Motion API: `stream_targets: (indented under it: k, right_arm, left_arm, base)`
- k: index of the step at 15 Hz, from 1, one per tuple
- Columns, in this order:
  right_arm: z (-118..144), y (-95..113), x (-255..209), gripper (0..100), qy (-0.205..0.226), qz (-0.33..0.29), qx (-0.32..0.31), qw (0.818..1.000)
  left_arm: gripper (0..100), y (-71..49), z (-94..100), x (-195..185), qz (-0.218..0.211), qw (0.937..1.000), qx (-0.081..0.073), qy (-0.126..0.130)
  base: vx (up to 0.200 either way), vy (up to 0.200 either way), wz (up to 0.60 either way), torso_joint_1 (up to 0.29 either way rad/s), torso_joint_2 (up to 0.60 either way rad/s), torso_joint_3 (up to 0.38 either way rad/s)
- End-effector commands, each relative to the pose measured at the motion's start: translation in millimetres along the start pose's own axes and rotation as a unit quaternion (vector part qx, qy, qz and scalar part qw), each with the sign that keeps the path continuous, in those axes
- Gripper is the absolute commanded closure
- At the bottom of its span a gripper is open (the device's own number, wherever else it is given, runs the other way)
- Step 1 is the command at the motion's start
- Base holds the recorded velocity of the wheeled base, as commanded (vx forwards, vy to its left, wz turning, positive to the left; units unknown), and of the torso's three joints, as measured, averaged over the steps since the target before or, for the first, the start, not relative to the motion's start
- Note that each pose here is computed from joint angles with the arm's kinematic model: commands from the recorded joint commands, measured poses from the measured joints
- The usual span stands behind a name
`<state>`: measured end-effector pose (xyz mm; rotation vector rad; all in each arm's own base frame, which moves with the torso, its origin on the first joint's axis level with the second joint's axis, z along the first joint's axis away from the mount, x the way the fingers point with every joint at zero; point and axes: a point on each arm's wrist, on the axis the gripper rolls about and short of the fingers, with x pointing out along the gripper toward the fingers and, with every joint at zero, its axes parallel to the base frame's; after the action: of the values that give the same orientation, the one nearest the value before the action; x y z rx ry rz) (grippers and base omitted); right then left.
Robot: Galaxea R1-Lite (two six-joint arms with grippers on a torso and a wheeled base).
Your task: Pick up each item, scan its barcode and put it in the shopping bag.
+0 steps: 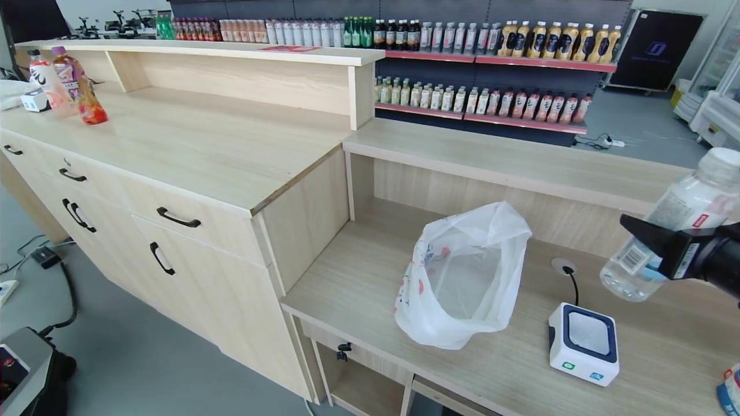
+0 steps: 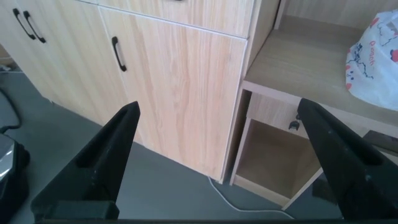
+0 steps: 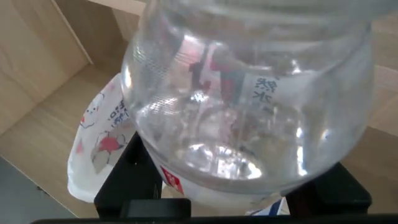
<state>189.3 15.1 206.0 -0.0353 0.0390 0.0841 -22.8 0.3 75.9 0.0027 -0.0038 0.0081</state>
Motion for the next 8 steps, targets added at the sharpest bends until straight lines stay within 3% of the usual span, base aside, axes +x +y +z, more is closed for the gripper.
stream_targets:
  k: [1, 8]
  right_arm:
    - [-39.4, 9.8, 59.8, 100, 0.029, 0.035, 0.041, 0.998]
    - [-86.2, 15.0, 116.2, 100, -0.006, 0.114, 0.021, 0.993]
  left_arm:
    - [0, 0.0, 0.0, 0.0, 0.0, 1.0, 0.0, 0.0]
    - [0, 0.0, 0.0, 0.0, 0.0, 1.0, 0.0, 0.0]
  base:
    - [0.0, 0.0, 0.0, 0.0, 0.0, 0.0]
    - [0.0, 0.0, 0.0, 0.0, 0.0, 0.0]
